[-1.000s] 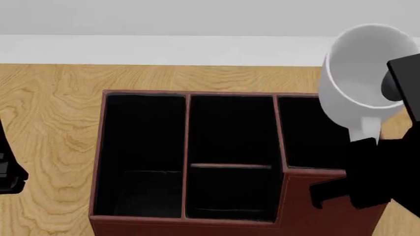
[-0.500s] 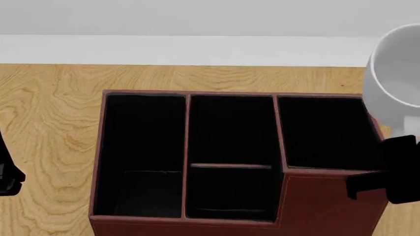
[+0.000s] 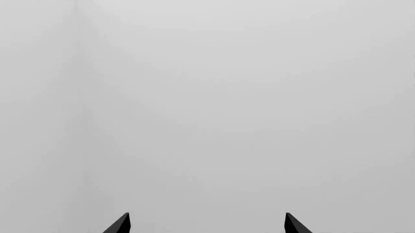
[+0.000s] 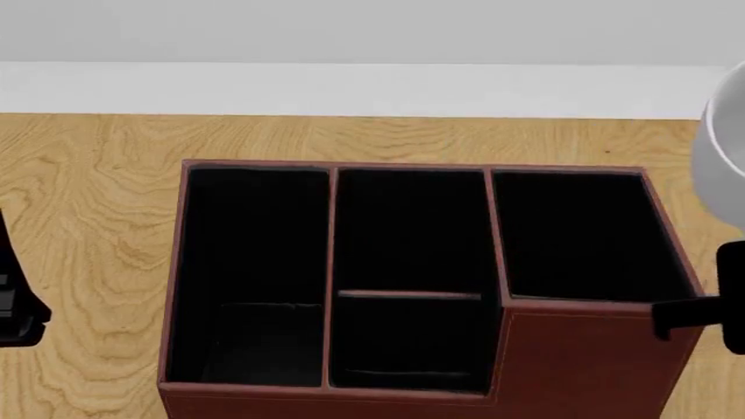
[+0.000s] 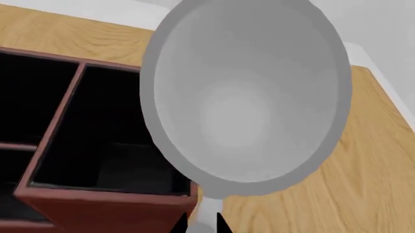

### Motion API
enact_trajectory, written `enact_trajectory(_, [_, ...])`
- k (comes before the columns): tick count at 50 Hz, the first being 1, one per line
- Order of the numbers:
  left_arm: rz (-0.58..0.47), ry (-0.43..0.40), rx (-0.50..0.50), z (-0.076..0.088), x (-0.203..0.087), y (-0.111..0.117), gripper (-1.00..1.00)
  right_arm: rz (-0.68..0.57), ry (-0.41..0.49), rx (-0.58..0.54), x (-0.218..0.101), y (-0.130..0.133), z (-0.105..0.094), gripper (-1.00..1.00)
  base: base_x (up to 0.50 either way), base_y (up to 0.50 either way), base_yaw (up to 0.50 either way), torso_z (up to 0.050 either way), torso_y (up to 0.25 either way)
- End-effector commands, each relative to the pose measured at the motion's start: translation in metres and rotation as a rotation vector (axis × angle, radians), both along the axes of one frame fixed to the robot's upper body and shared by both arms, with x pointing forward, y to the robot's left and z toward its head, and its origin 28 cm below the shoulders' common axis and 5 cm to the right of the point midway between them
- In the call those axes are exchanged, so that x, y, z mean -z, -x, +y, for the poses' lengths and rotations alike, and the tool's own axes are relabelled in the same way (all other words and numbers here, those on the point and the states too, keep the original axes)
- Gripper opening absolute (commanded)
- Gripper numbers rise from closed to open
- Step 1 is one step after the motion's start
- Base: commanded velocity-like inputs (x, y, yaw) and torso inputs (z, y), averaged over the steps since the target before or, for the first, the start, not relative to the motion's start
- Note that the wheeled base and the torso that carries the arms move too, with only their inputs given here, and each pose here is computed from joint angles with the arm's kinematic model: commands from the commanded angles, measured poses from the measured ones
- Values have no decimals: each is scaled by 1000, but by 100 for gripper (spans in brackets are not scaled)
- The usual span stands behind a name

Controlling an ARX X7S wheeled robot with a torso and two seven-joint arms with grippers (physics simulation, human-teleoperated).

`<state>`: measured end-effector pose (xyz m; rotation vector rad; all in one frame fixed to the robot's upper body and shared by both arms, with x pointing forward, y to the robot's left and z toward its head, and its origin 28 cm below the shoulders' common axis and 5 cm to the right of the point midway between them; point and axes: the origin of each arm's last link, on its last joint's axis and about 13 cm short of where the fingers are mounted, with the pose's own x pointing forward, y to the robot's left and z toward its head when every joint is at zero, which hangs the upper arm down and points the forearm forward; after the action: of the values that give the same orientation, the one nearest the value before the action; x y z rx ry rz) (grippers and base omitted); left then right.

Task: Pick up the white mug and place it to the right of the caddy.

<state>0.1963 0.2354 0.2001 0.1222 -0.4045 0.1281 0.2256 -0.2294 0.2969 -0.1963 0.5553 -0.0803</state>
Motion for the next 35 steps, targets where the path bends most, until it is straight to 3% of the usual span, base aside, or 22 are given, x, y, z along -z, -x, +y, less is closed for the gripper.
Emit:
enact_trajectory(1, [1, -5, 2, -2, -1, -1, 100, -10, 15, 48, 4, -7, -11, -100, 0, 0, 0, 0, 0])
enact_trajectory(35, [-1, -4, -2, -1, 0, 0, 100, 61, 15, 95, 29, -22, -22, -100, 0, 0, 0, 0, 1])
